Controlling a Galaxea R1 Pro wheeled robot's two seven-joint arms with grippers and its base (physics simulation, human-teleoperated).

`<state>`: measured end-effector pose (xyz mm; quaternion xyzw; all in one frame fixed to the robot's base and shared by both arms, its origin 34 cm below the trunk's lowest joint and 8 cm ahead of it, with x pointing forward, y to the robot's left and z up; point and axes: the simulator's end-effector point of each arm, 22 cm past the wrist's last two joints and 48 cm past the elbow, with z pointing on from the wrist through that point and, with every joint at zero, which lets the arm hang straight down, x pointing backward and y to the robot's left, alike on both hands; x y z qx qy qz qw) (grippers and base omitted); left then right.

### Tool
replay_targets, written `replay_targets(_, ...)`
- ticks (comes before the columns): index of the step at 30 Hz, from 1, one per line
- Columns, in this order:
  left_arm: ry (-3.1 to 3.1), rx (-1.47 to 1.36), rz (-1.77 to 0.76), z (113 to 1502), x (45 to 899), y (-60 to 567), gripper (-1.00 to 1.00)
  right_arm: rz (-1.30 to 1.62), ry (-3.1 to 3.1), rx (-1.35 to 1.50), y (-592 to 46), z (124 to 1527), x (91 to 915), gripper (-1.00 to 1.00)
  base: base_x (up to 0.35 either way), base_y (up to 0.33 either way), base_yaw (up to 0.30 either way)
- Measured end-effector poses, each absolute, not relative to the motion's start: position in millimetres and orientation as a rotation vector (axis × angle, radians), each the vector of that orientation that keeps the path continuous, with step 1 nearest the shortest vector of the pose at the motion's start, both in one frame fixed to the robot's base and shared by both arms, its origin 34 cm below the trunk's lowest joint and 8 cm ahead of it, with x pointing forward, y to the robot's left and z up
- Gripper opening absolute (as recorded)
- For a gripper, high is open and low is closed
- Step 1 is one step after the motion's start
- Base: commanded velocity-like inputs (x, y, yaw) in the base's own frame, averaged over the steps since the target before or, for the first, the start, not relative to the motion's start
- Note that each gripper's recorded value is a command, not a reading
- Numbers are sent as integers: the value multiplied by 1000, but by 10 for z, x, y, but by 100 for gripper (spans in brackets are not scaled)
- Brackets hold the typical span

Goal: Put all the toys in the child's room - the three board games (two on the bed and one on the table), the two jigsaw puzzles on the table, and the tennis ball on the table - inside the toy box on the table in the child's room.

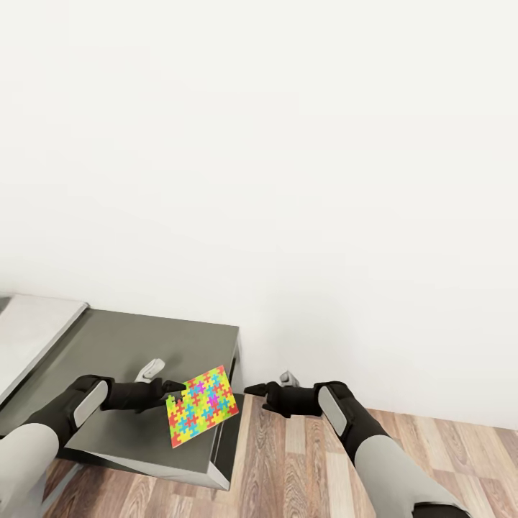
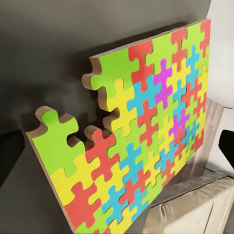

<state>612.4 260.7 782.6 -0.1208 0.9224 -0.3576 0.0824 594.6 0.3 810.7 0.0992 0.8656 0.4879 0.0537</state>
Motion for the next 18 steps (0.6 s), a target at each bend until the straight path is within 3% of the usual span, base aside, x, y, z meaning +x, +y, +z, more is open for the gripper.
replay_targets(11, 2752, -358, -1060, 7837, 6137, 2644, 100, 1483, 2628, 299, 2, 8110, 5948, 100, -11, -47, 0)
replay_targets(18, 2720, -348, -987, 7976, 6266, 3046, 100, 1482, 2624, 297, 3, 8115, 5957, 100, 0, -2, 0)
